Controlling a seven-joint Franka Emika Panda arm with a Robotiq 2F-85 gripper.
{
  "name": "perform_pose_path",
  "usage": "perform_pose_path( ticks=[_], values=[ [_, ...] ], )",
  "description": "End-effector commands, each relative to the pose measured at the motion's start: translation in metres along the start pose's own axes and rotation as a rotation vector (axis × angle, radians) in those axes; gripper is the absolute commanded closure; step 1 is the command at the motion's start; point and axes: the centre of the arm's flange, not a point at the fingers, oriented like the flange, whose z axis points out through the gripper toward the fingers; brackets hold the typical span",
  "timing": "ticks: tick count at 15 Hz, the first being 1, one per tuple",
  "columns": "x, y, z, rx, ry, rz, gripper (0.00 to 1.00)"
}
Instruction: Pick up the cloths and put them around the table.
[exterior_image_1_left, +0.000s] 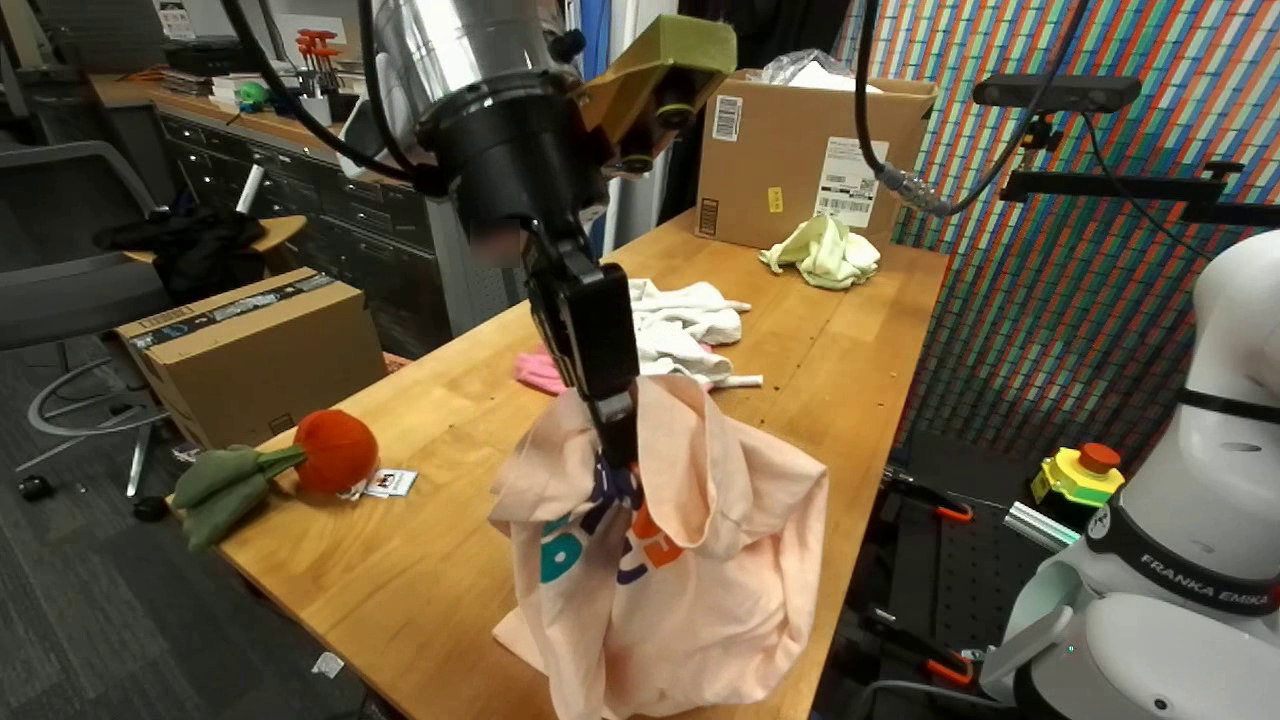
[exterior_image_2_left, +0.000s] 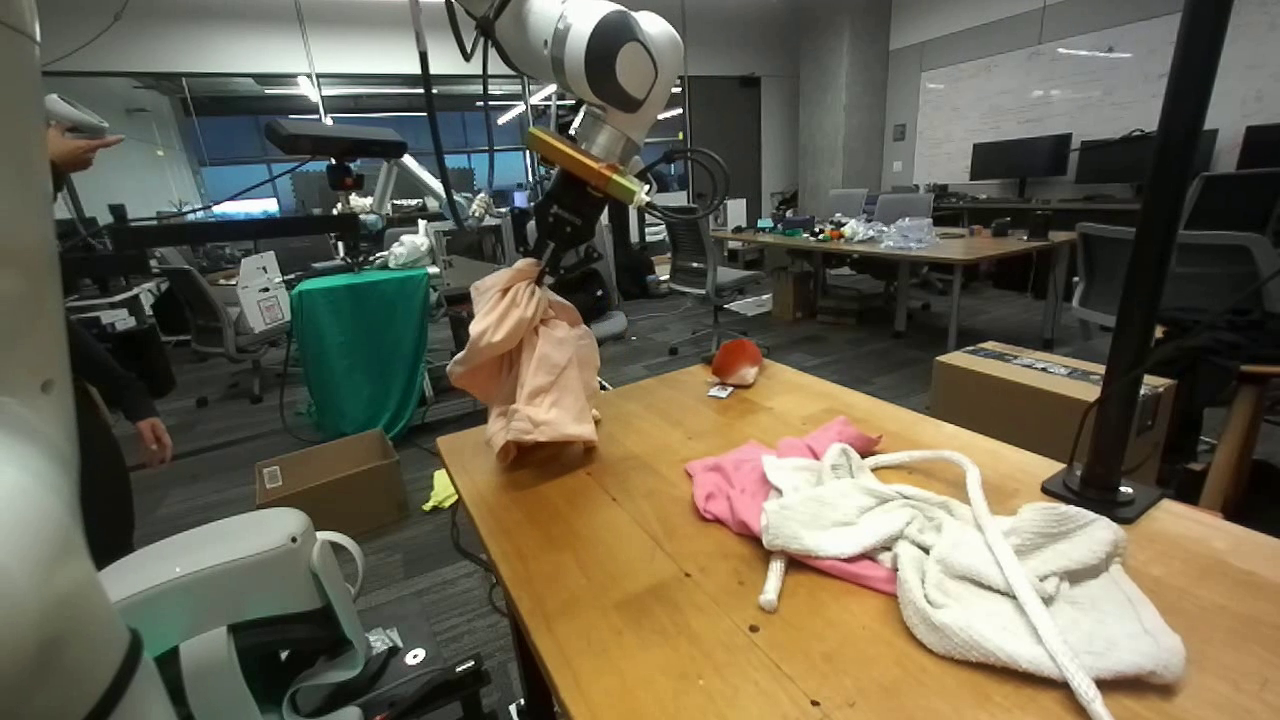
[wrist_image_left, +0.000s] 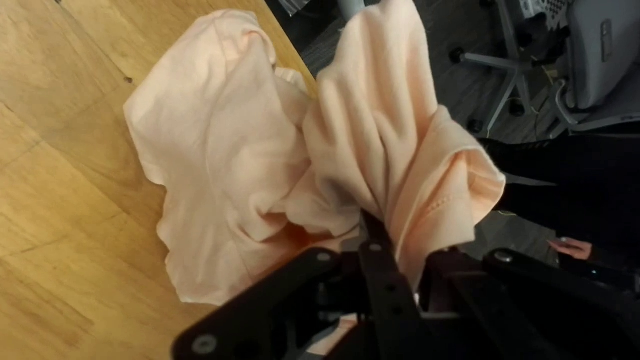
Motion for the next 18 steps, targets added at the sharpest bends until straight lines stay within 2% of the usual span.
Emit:
perform_pose_path(
  ticks=[1, 6, 9, 11, 15, 18],
  values=[
    [0.003, -0.005, 0.001, -0.028, 0.039, 0.004, 0.59],
    [0.011, 0.01, -0.008, -0.105, 0.087, 0.021, 0.2],
    [0.009, 0.026, -0.017, -0.223, 0.093, 0.045, 0.0],
    [0.002, 0.046, -0.027, -0.344, 0.09, 0.085, 0.0],
    [-0.02, 0.101, -0.043, -0.52, 0.075, 0.185, 0.0],
    [-0.042, 0.146, -0.053, -0.615, 0.059, 0.248, 0.0]
  ],
)
